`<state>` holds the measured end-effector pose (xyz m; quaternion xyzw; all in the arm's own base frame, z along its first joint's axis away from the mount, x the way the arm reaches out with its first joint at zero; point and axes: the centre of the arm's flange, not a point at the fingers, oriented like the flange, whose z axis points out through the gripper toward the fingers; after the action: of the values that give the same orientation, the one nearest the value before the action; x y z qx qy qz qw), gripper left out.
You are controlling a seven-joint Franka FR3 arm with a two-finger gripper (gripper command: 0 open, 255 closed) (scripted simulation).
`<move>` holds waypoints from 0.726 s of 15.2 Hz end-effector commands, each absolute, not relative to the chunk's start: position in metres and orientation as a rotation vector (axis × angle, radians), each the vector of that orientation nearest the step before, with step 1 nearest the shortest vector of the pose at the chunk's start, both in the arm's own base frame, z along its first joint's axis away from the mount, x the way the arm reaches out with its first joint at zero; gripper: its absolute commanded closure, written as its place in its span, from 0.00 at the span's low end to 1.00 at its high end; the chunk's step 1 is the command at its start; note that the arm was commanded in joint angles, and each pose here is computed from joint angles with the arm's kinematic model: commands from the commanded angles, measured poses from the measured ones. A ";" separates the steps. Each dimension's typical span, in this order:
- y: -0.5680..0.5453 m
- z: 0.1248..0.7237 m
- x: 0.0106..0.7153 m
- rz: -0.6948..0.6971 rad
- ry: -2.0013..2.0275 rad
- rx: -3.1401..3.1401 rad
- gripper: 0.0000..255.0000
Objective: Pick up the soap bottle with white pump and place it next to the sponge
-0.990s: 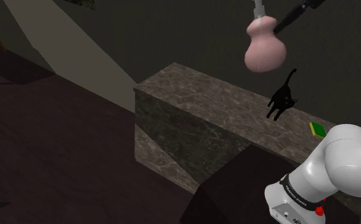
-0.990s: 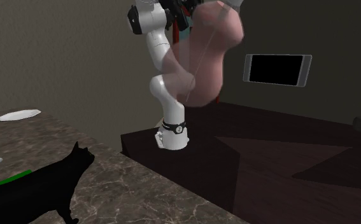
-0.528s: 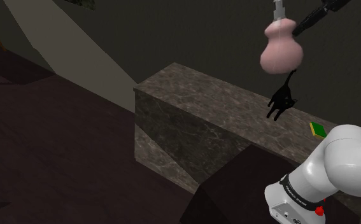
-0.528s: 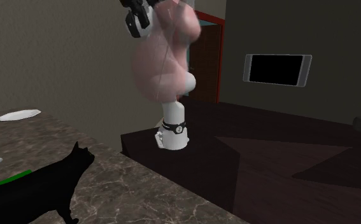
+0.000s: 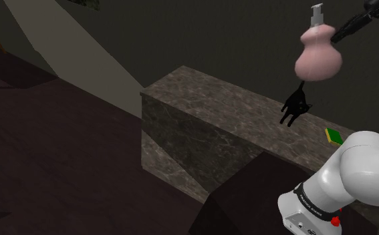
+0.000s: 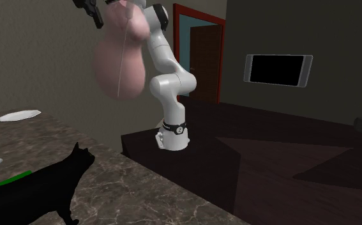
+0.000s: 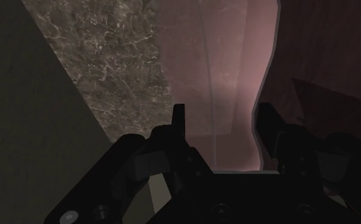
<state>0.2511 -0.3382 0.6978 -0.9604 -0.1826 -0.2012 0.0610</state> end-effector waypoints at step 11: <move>-0.461 0.698 0.153 -0.610 -0.554 -2.905 1.00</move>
<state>0.1615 -0.4505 0.7002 -0.9604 -0.1824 -0.2016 0.0613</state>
